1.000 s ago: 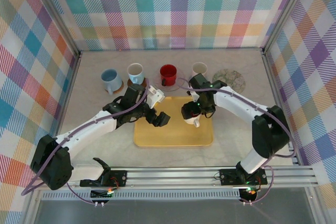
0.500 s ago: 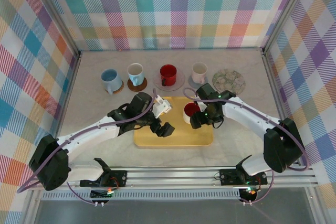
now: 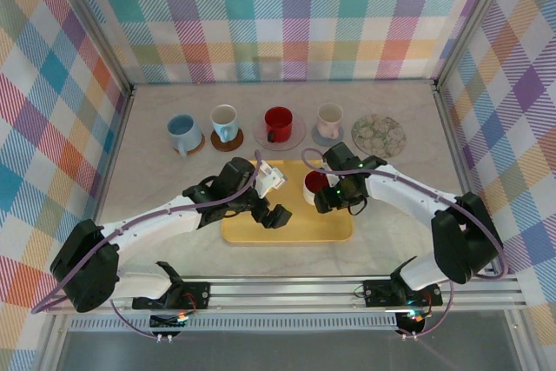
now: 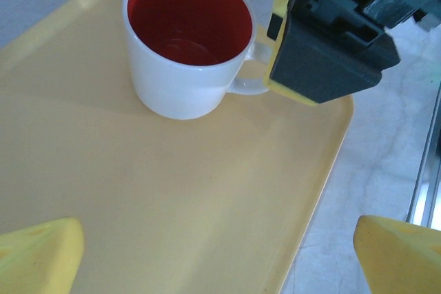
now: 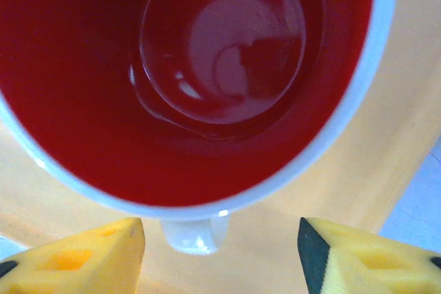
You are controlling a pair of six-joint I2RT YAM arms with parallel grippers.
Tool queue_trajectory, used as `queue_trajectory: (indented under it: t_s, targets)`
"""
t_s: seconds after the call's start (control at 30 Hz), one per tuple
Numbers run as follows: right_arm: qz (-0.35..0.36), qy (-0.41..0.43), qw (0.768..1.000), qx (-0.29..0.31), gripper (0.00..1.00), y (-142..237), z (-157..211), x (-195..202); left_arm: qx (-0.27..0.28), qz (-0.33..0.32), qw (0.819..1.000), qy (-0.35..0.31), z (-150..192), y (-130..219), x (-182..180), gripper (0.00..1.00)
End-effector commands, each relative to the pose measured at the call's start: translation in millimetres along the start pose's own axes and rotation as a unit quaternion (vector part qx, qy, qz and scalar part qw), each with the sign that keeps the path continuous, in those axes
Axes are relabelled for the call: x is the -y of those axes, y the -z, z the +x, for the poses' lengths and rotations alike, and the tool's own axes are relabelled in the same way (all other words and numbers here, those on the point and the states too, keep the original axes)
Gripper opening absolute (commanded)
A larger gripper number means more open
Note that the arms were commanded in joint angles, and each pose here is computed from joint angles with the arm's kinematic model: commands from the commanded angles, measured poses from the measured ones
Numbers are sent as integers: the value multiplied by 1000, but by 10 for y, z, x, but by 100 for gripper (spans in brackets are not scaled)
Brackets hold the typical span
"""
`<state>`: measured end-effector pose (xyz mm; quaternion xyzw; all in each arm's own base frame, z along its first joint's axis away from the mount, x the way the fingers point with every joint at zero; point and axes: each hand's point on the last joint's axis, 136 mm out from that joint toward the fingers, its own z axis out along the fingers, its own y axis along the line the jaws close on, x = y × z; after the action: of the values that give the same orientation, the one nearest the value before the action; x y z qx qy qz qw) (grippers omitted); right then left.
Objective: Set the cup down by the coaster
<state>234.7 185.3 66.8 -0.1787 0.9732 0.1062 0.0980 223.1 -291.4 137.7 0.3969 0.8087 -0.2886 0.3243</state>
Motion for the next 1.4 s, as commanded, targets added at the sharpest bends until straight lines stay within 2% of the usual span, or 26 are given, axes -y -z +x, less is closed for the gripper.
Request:
queue_trajectory:
  t_s: [0.0, 0.7, 1.37]
  targets:
    - [-6, -2, 1000, -4, 59, -106, -15, -35, 8, 1, 1000, -1, -15, -40, 15, 100]
    - [21, 9, 1000, -14, 40, -321, -16, -49, 6, -7, 1000, -2, -32, -95, -31, 100]
    - [40, 25, 999, -2, 11, -202, -12, -11, 21, -15, 1000, -6, -142, -51, -41, 100]
